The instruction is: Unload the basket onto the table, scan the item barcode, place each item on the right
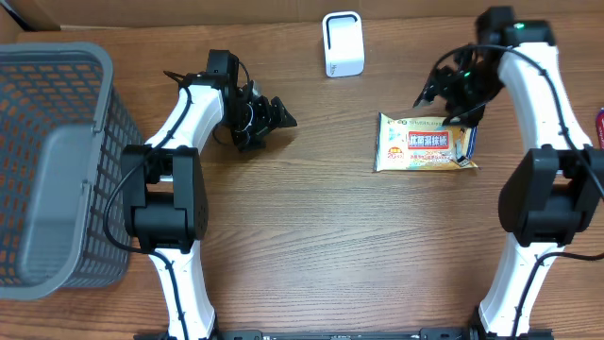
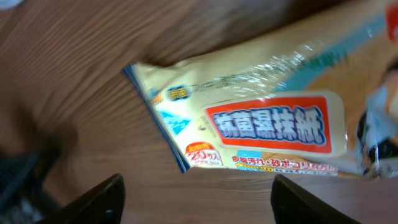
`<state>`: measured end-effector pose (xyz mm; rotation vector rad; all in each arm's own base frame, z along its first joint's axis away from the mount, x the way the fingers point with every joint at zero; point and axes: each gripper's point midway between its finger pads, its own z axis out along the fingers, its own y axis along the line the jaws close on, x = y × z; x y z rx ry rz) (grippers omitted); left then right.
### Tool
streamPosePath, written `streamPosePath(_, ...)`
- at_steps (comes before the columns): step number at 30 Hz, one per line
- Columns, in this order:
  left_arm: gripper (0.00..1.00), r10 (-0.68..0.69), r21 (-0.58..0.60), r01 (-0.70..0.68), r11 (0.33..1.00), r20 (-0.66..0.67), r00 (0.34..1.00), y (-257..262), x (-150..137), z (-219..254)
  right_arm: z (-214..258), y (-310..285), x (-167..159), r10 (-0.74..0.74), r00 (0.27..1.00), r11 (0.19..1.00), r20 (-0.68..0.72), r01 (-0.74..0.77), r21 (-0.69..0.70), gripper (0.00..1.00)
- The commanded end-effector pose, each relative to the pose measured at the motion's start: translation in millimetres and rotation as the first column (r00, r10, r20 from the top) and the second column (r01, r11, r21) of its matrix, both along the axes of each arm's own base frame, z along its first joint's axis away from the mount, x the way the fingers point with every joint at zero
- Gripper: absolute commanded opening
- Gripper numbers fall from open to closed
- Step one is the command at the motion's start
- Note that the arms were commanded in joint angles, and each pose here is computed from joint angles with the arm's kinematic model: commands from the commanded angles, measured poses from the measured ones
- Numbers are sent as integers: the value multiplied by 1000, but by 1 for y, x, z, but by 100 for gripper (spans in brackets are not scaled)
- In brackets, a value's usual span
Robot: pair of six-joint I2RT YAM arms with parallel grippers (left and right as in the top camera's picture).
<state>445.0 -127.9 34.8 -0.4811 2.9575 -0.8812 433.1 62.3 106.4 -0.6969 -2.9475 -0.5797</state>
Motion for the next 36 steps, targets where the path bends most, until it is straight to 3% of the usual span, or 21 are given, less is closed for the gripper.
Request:
streamPosePath(1,87,-16,11,17,1000,-9,1000,-1,-4,-6,-9,-16,0,-425,901,901,-89,411,-142,79)
streamPosePath(7,87,-17,12,17,1000,-19,1000,-1,-6,-6,-27,-25,7,-682,727,722,-74,655,-221,82)
streamPosePath(11,87,-17,12,17,1000,-18,1000,-1,-6,-6,-45,-33,-6,-775,626,621,-89,727,-292,83)
streamPosePath(25,88,-12,37,13,999,-15,1000,3,-5,-8,-95,-2,-11,-731,678,672,-78,696,-253,82)
streamPosePath(26,88,-13,37,13,999,-16,1000,3,-5,-8,-96,0,-10,-727,682,676,-74,693,-251,78)
streamPosePath(29,88,-13,37,13,999,-18,1000,3,-5,-8,-96,0,-8,-725,686,677,-61,692,-250,52)
streamPosePath(33,88,-12,38,13,999,-17,1000,3,-5,-8,-96,0,-8,-722,690,680,-60,690,-249,4)
streamPosePath(36,88,-12,38,13,999,-17,1000,3,-5,-8,-93,2,-5,-703,708,700,-62,675,-233,4)
